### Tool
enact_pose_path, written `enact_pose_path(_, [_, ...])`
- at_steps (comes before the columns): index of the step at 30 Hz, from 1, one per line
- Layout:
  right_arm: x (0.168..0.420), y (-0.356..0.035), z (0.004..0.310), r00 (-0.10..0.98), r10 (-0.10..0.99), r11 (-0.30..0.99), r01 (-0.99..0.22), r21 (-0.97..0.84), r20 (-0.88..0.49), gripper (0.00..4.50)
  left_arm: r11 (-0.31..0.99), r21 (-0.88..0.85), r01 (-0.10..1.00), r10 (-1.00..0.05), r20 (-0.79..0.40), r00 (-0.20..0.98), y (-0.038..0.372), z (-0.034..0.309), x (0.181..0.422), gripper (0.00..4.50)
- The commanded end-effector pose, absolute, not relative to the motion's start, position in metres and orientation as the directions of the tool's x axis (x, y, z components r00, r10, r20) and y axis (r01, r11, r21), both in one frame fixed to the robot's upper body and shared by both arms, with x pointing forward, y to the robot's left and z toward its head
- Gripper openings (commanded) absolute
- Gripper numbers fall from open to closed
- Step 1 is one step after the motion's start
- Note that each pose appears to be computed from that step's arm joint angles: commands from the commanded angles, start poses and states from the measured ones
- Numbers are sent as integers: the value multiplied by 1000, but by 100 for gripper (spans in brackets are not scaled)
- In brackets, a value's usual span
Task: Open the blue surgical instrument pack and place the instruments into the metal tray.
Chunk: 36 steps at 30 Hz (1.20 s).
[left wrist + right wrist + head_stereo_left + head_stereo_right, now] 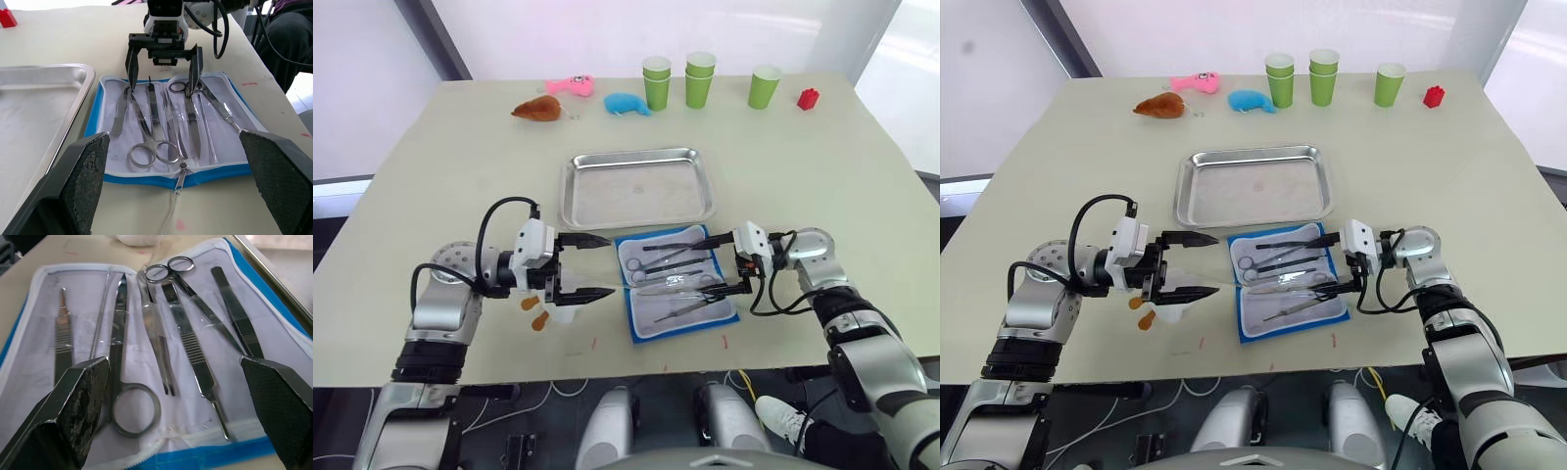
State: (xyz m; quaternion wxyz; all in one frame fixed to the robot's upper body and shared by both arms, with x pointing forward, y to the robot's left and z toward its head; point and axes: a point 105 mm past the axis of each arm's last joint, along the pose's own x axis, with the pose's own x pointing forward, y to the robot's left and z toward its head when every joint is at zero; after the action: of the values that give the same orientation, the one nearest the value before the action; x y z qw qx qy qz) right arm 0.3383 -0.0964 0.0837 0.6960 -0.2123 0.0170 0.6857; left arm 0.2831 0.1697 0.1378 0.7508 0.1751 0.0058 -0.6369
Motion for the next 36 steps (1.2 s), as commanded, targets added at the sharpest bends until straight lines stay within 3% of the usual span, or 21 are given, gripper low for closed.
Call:
enact_pose_path(1, [335, -104, 54, 80, 901, -2, -982, -190, -426, 446, 102, 282, 954, -961, -221, 168, 166, 146, 282, 450])
enact_pose_path(17, [323, -99, 39, 52, 894, 6, -995, -102, -445, 446, 18, 221, 975, -980, -188, 61, 161, 151, 270, 450])
enact_pose_path(36, [306, -96, 21, -29, 885, -44, -999, -22, -465, 446, 66, 231, 971, -976, -187, 111, 162, 146, 279, 450])
